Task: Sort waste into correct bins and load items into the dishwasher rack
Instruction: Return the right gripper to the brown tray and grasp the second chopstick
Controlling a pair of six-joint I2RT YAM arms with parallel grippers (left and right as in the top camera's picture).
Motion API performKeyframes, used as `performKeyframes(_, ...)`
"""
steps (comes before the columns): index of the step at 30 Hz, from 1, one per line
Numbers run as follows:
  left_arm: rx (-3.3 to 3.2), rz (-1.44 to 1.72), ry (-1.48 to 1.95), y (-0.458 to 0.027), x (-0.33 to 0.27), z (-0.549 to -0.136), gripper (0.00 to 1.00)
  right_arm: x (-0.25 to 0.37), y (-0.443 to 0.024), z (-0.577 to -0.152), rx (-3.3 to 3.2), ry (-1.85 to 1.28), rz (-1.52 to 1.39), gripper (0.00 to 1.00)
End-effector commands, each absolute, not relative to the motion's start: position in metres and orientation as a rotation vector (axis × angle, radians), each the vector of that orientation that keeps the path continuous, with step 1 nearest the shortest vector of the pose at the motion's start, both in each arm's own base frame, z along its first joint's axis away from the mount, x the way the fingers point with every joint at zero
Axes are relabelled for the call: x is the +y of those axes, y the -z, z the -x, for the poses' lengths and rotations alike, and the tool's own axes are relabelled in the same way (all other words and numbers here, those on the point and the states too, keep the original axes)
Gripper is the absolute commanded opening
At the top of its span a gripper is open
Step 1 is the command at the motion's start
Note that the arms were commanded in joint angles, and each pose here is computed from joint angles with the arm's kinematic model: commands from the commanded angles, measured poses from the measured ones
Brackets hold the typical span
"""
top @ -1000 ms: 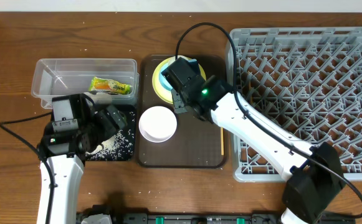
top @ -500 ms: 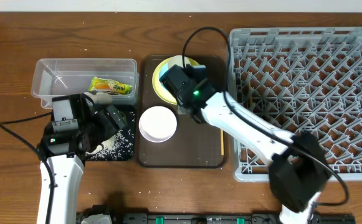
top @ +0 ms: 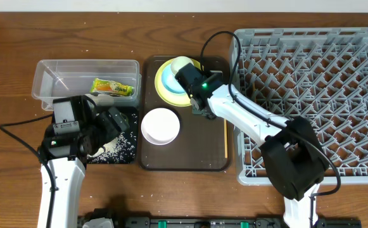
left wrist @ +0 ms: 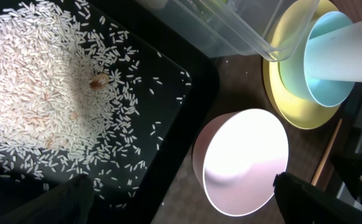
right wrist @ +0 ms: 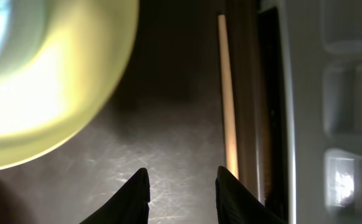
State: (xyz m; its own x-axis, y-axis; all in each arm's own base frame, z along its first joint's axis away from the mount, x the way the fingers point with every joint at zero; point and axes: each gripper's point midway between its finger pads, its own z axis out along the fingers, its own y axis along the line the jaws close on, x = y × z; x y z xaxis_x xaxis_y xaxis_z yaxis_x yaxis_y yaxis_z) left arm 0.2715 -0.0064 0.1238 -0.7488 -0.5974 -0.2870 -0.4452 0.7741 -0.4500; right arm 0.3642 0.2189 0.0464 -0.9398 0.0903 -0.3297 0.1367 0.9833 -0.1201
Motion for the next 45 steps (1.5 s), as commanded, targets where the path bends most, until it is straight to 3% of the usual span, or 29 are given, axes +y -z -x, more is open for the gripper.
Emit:
performKeyframes(1, 2.536, 0.792, 0.51, -0.129, -0.006, -0.274, 0.95, 0.207, -0.038, -0.365, 2.817, 0.232, -0.219, 0.33)
performKeyframes(26, 2.536, 0.793, 0.507, -0.129, -0.006, -0.274, 0.95, 0.187, 0.002, -0.352, 2.867, 0.211, -0.273, 0.41)
performKeyframes(45, 2.536, 0.793, 0.507, -0.129, -0.006, -0.274, 0.95, 0.204, 0.008, -0.344, 2.927, 0.084, -0.264, 0.39)
